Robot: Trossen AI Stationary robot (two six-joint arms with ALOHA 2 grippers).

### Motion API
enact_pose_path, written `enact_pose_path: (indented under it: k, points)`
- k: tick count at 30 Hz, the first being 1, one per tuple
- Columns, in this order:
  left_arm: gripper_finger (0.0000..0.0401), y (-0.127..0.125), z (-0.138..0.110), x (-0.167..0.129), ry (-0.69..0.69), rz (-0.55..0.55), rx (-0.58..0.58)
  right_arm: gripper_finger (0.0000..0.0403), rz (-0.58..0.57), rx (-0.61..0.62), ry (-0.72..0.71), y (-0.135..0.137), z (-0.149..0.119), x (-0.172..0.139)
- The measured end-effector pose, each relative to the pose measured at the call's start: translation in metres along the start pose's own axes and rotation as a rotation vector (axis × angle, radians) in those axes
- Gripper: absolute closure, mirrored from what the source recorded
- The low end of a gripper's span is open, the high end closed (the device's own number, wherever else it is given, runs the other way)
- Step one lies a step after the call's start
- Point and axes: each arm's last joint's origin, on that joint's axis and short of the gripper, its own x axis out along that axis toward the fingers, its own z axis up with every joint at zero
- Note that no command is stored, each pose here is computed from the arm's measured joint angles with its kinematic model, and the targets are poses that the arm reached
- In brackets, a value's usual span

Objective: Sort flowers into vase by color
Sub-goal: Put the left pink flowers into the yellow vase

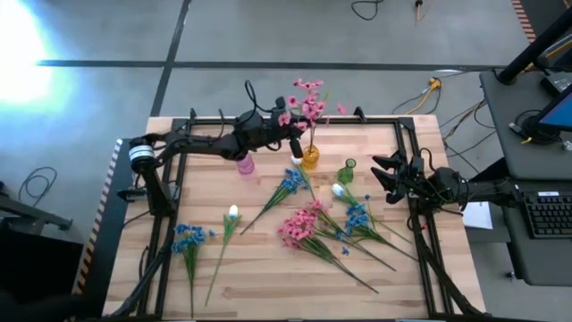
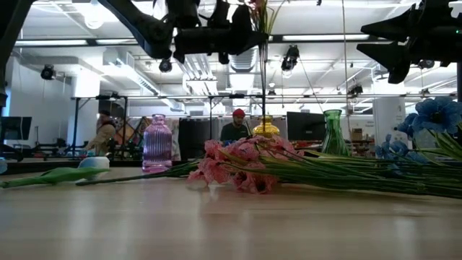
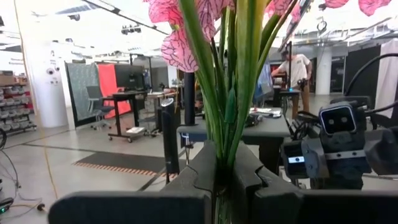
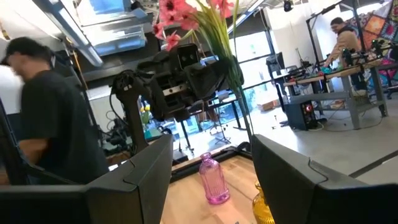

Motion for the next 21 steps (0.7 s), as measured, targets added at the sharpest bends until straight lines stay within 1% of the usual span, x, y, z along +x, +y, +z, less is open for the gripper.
enact_pose_path:
  k: [11,15,21]
  points:
    - [0.0401,-0.001,-0.011,-0.006,0.031,-0.001,-0.021,0.0193,0.0,0.0,0.0,0.0,0.0,0.0]
    - [0.0399,0.0,-0.012,-0.006,0.034,0.012,-0.056,0.0193,0.0,0.0,0.0,0.0,0.0,0.0]
    - [0.0375,0.0,-0.014,-0.006,0.054,0.015,-0.082,0.0193,0.0,0.001,0.0,0.0,0.0,0.0]
